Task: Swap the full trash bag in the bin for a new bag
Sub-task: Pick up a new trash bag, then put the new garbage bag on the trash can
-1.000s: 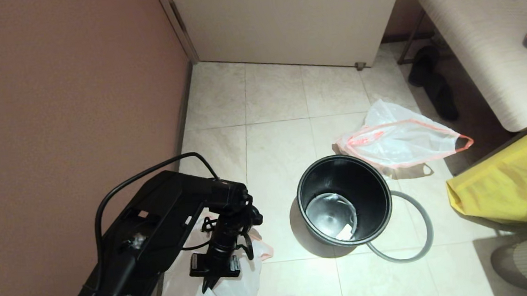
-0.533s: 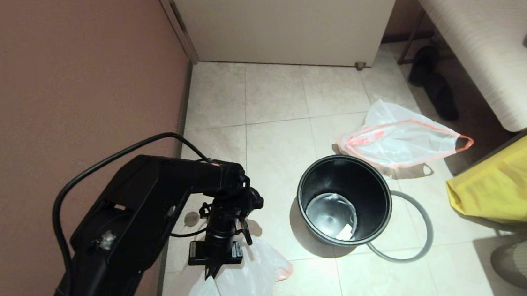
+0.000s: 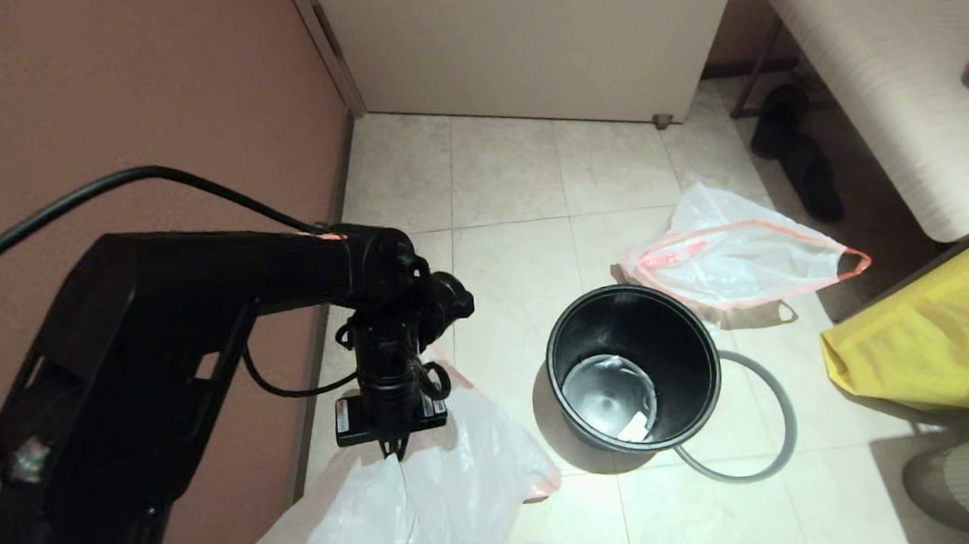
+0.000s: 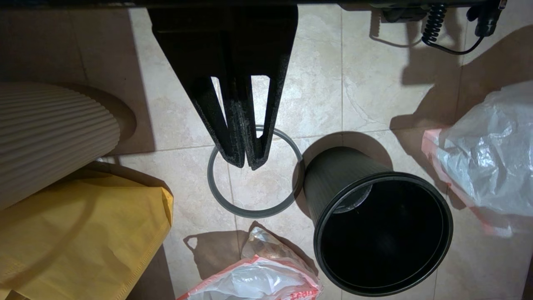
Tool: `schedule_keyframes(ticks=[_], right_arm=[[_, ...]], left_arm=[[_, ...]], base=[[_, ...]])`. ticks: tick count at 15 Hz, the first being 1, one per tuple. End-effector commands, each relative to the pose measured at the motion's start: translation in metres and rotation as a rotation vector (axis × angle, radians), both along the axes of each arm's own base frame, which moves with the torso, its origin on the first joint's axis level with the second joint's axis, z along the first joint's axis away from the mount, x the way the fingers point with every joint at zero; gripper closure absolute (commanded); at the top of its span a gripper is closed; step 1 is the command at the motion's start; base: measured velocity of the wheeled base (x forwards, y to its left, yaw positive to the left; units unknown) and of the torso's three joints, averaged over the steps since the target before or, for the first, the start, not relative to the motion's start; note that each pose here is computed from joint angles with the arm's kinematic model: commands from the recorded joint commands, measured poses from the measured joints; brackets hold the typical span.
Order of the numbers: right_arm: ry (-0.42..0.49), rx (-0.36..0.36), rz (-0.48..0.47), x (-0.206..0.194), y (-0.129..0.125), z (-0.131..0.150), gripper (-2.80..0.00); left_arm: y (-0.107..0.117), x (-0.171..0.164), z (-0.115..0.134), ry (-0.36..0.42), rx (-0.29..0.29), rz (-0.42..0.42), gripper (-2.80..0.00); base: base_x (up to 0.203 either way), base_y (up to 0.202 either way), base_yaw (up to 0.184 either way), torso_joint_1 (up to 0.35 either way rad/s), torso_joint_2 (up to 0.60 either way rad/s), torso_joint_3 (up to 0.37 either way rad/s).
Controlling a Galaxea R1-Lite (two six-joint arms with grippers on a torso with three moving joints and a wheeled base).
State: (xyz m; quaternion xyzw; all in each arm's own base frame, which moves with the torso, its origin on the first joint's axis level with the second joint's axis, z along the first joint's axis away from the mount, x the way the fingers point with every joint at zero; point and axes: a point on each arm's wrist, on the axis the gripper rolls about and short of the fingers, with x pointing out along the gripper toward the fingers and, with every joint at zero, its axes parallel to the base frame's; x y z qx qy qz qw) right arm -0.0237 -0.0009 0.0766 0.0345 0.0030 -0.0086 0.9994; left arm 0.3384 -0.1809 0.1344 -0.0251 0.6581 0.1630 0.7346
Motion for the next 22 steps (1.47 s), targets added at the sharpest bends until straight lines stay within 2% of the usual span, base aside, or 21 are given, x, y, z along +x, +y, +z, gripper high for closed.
schedule_keyframes(ticks=[1, 8, 11, 12, 15, 17, 20, 22], right_arm=[[0.001, 0.001, 0.000, 0.000, 0.000, 0.000, 0.00], [0.001, 0.000, 0.000, 0.000, 0.000, 0.000, 0.00], [0.001, 0.000, 0.000, 0.000, 0.000, 0.000, 0.00], [0.001, 0.000, 0.000, 0.000, 0.000, 0.000, 0.00], [0.001, 0.001, 0.000, 0.000, 0.000, 0.000, 0.00], [0.001, 0.001, 0.000, 0.000, 0.000, 0.000, 0.00], [0.001, 0.001, 0.000, 0.000, 0.000, 0.000, 0.00], [0.001, 0.000, 0.000, 0.000, 0.000, 0.000, 0.00]], left_arm=[[0.000, -0.014, 0.029, -0.058, -0.048, -0.011, 0.00], [0.004, -0.051, 0.086, -0.159, -0.123, -0.056, 0.00], [0.006, -0.071, 0.113, -0.231, -0.168, -0.086, 0.00], [0.003, -0.076, 0.118, -0.262, -0.189, -0.102, 0.00], [-0.003, -0.085, 0.125, -0.284, -0.211, -0.124, 0.00], [-0.005, -0.079, 0.111, -0.240, -0.182, -0.113, 0.00], [-0.006, -0.052, 0.059, -0.119, -0.045, -0.043, 0.00], [-0.005, -0.029, 0.026, -0.087, 0.004, -0.004, 0.00]], base=[[0.000, 0.000, 0.000, 0.000, 0.00, 0.000], [0.000, 0.000, 0.000, 0.000, 0.00, 0.000], [0.000, 0.000, 0.000, 0.000, 0.00, 0.000], [0.000, 0.000, 0.000, 0.000, 0.00, 0.000], [0.000, 0.000, 0.000, 0.000, 0.00, 0.000], [0.000, 0.000, 0.000, 0.000, 0.00, 0.000], [0.000, 0.000, 0.000, 0.000, 0.00, 0.000], [0.000, 0.000, 0.000, 0.000, 0.00, 0.000]])
